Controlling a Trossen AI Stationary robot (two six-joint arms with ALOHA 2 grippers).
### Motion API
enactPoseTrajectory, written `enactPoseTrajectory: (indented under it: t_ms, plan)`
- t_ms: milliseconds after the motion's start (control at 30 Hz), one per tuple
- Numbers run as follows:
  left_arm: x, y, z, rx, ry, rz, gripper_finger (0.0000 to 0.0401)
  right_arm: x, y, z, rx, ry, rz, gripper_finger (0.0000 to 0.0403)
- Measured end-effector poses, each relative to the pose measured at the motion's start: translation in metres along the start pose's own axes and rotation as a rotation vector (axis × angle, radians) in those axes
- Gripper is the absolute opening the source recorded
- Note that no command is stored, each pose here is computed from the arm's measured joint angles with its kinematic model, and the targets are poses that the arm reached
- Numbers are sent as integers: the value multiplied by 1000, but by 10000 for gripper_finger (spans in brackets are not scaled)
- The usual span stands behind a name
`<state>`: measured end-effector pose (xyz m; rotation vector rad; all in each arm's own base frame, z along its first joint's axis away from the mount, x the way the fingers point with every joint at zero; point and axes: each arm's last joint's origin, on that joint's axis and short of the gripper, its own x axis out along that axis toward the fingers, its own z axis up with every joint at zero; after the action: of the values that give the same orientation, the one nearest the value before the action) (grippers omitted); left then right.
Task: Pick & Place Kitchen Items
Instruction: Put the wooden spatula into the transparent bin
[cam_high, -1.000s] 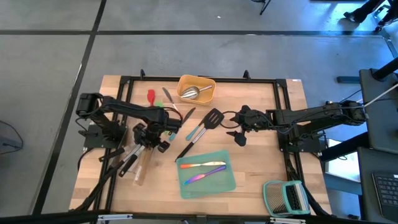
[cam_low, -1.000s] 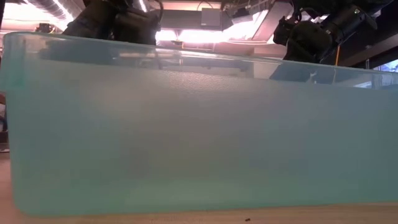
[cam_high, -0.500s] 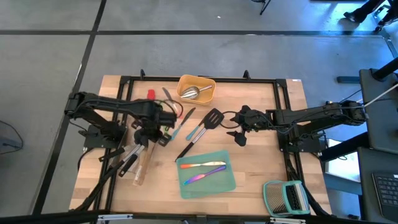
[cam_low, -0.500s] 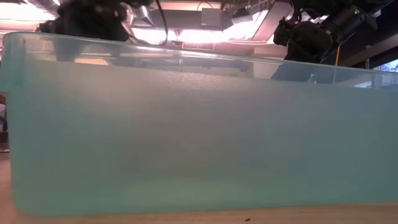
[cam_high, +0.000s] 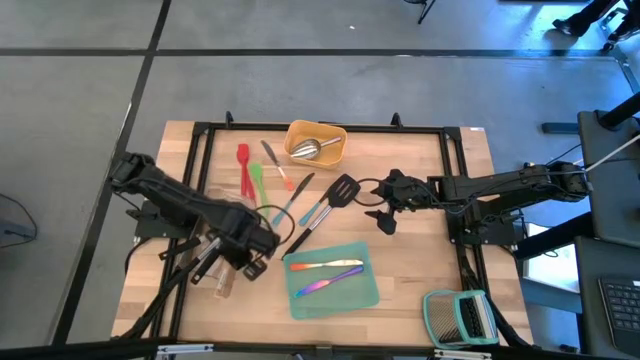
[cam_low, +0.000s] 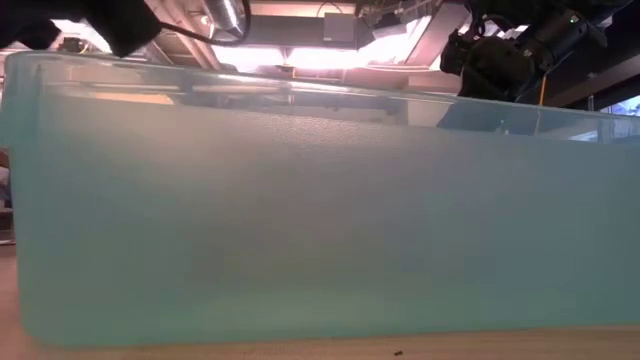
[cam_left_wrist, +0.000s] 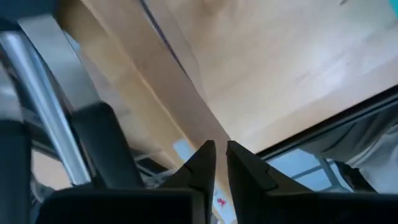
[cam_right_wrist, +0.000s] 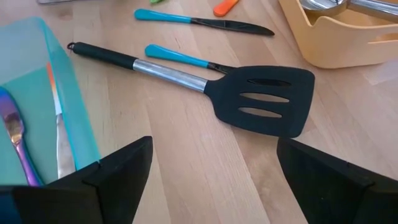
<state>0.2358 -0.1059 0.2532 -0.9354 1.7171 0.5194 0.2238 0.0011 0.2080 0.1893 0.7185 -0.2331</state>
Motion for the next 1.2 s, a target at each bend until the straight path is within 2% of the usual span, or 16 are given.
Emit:
enactPoseTrajectory:
  t_ms: [267, 533, 733, 933, 1200]
  plan:
    - [6, -13, -5, 29, -63, -61, 20, 0, -1, 0, 7, -8, -22, 346]
    - [27, -13, 2, 61, 52, 99, 19, 0, -1, 0, 7, -8, -24, 346]
    - [25, -9, 1, 64, 61, 123, 19, 0, -1, 0, 7, -8, -24, 346]
    - [17, 2, -4, 33, 100, 240, 19, 0, -1, 0, 8, -8, -24, 346]
    - [17, -1, -3, 55, 78, 218, 19, 0, -1, 0, 10, -7, -24, 346]
